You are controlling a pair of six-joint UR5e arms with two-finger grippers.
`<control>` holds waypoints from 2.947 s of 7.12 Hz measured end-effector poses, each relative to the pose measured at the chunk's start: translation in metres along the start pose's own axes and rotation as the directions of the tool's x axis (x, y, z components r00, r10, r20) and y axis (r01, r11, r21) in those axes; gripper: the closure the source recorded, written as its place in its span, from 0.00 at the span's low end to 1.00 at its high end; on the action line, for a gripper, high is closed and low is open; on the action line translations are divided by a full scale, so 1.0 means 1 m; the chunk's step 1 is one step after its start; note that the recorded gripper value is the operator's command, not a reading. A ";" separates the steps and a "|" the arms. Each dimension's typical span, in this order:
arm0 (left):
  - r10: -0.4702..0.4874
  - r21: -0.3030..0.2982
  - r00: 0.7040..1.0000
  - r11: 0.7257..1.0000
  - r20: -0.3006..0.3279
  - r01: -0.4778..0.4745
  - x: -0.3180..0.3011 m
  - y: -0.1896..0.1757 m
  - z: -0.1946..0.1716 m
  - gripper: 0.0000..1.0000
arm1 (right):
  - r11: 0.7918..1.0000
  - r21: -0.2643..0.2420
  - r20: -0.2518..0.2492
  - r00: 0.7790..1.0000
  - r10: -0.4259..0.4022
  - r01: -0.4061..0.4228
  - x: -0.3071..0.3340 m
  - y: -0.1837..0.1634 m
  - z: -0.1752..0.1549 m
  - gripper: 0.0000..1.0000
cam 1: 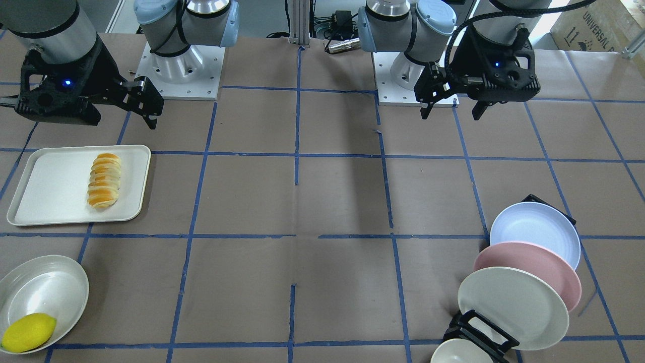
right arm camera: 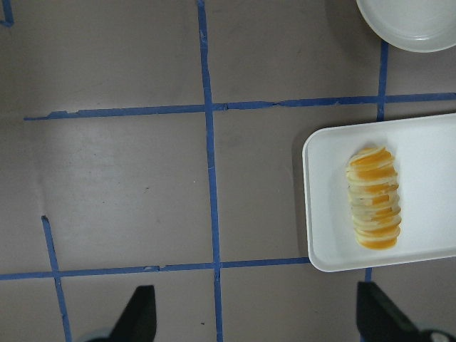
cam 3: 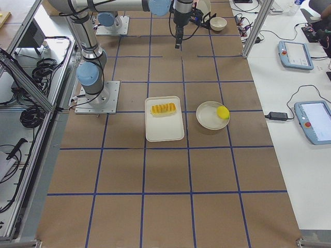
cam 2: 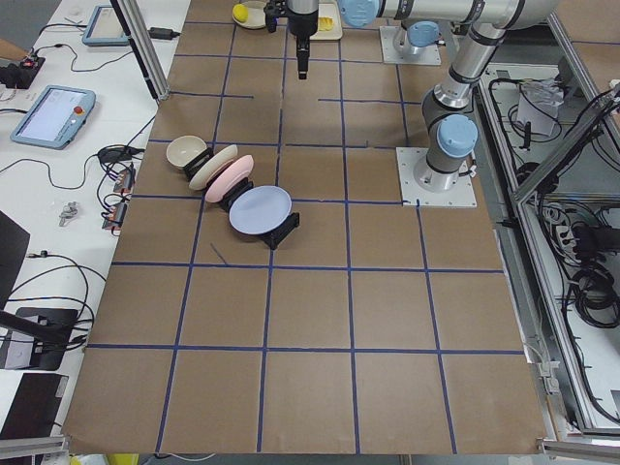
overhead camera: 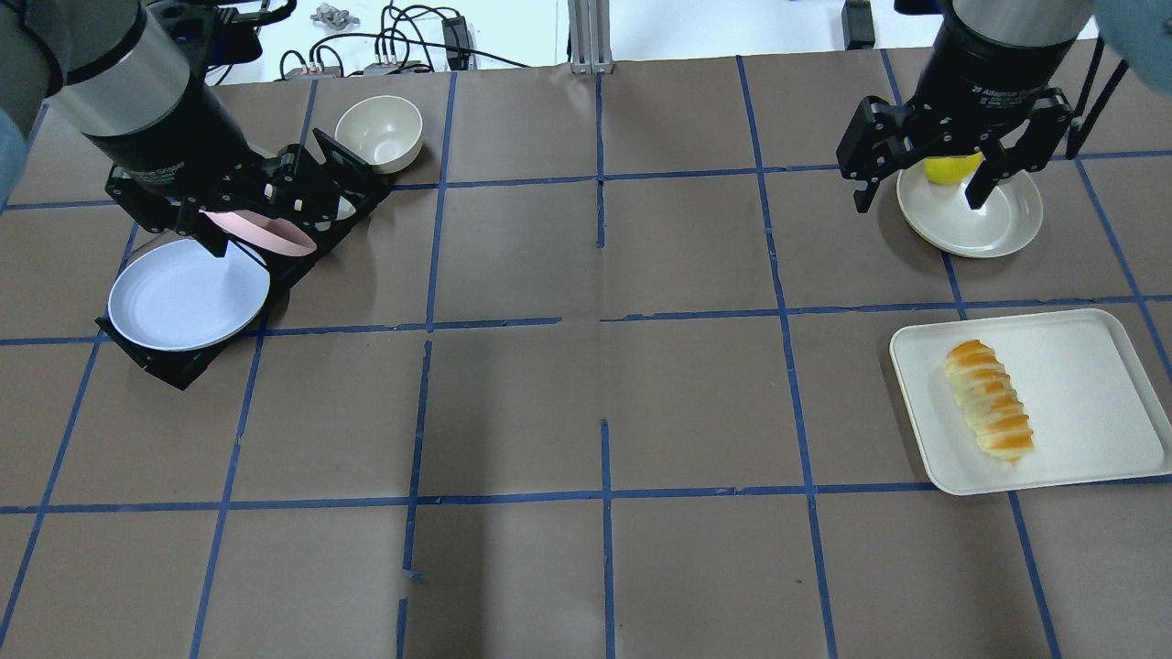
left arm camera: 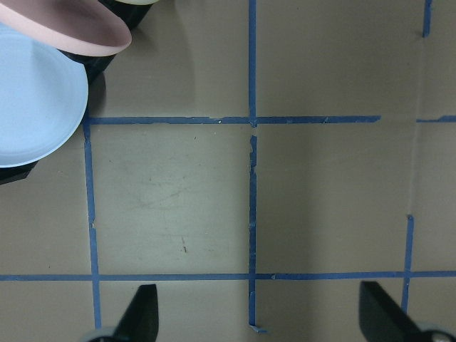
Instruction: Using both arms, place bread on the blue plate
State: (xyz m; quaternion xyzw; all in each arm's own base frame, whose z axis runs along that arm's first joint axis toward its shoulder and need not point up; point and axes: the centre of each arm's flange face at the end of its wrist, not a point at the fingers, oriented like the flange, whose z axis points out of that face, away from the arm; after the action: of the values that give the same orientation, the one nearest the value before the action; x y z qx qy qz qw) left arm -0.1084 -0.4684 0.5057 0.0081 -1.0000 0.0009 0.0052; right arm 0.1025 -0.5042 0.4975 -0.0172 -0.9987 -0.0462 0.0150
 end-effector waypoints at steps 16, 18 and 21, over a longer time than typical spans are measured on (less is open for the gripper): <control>0.060 -0.047 0.998 0.997 0.000 -0.060 -0.104 -0.031 -0.004 0.00 | 0.953 0.050 0.029 0.953 -0.301 0.300 0.188 -0.006 0.263 0.07; 0.056 -0.071 0.998 0.996 0.016 -0.054 -0.163 -0.055 0.004 0.00 | 0.961 0.002 0.072 0.959 -0.275 0.275 0.198 0.001 0.294 0.07; 0.124 -0.117 0.992 0.985 -0.032 -0.127 -0.289 -0.101 0.044 0.00 | 0.961 -0.042 0.094 0.959 -0.268 0.273 0.192 0.018 0.318 0.11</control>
State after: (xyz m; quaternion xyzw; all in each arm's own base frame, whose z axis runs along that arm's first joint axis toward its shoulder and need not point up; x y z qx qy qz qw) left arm 0.1821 -0.5649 0.4584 -0.0554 -0.9966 -0.0581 0.0180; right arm -0.0976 -0.4503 0.1889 0.1170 -0.9897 -0.0741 -0.0356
